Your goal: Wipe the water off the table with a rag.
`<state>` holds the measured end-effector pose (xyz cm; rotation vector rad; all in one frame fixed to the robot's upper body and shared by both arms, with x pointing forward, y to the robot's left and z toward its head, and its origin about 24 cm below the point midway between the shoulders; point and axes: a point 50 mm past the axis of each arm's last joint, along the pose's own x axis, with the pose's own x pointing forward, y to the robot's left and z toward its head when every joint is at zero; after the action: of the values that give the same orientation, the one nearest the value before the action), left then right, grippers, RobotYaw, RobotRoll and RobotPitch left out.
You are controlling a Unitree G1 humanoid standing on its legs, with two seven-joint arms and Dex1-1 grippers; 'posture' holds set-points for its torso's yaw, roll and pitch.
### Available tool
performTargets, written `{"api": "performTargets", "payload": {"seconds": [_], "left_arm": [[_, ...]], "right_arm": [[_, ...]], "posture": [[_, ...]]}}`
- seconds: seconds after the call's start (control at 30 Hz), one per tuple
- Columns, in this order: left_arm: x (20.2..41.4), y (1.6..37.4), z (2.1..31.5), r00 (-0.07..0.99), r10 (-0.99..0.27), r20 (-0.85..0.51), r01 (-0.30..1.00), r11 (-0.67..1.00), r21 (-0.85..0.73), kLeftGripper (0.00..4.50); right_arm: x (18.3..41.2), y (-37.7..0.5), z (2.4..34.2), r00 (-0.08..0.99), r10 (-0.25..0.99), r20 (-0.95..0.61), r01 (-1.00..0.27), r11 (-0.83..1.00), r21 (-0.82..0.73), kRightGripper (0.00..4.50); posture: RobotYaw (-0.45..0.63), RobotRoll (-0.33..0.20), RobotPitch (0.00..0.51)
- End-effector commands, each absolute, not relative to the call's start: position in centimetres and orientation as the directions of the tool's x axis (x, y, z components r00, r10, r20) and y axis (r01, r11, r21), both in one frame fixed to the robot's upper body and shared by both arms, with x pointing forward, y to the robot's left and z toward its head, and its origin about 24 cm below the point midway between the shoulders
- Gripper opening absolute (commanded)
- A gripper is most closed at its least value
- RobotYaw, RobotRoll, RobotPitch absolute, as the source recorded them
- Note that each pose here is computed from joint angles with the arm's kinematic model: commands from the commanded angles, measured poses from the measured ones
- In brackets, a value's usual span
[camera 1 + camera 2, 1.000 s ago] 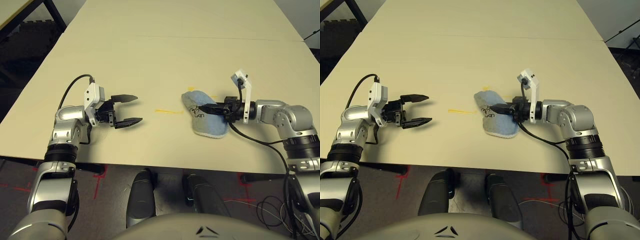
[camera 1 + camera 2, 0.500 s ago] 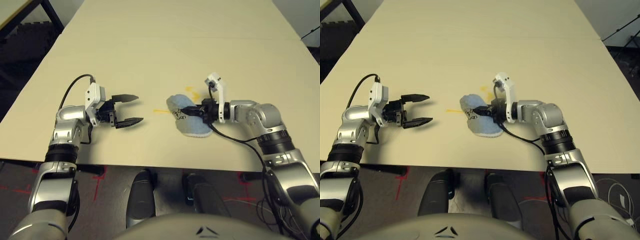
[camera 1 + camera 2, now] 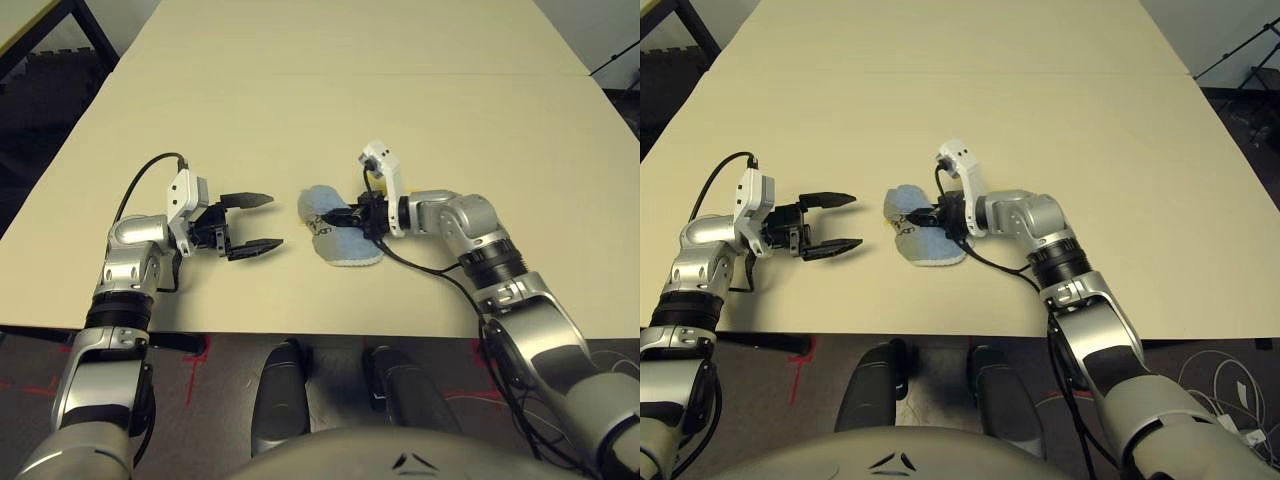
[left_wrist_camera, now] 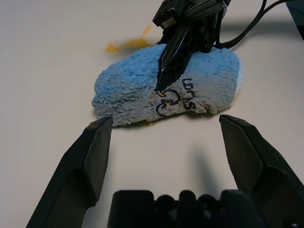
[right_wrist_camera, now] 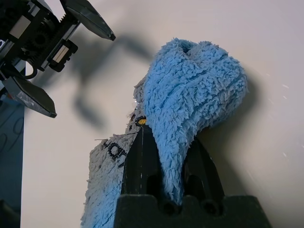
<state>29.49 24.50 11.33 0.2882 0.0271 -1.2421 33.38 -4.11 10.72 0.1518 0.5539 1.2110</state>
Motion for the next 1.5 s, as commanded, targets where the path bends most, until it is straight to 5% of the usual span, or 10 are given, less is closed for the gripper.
{"api": "performTargets", "payload": {"seconds": [0.03,0.43,1.23,1.5], "left_arm": [[29.2,25.2,11.3,0.346,-0.919,-0.19,0.929,0.307,0.209,4.5],[29.4,26.2,11.4,0.382,-0.901,-0.203,0.916,0.34,0.215,4.5],[30.3,25.3,11.0,0.373,-0.909,-0.186,0.919,0.334,0.211,4.5],[30.7,25.1,11.1,0.365,-0.912,-0.184,0.921,0.326,0.214,4.5]], "right_arm": [[33.0,-2.8,9.7,0.2,0.915,-0.351,-0.842,0.344,0.416,0.24],[32.5,-1.7,9.3,0.153,0.921,-0.357,-0.854,0.305,0.421,0.24],[29.7,-17.0,12.3,0.324,0.846,-0.423,-0.801,0.484,0.354,0.24],[29.5,-18.8,16.3,0.298,0.926,-0.232,-0.828,0.372,0.419,0.23]], "posture": [[0.18,0.0,0.172],[0.18,0.0,0.178],[0.13,0.0,0.175],[0.12,0.0,0.168]]}}
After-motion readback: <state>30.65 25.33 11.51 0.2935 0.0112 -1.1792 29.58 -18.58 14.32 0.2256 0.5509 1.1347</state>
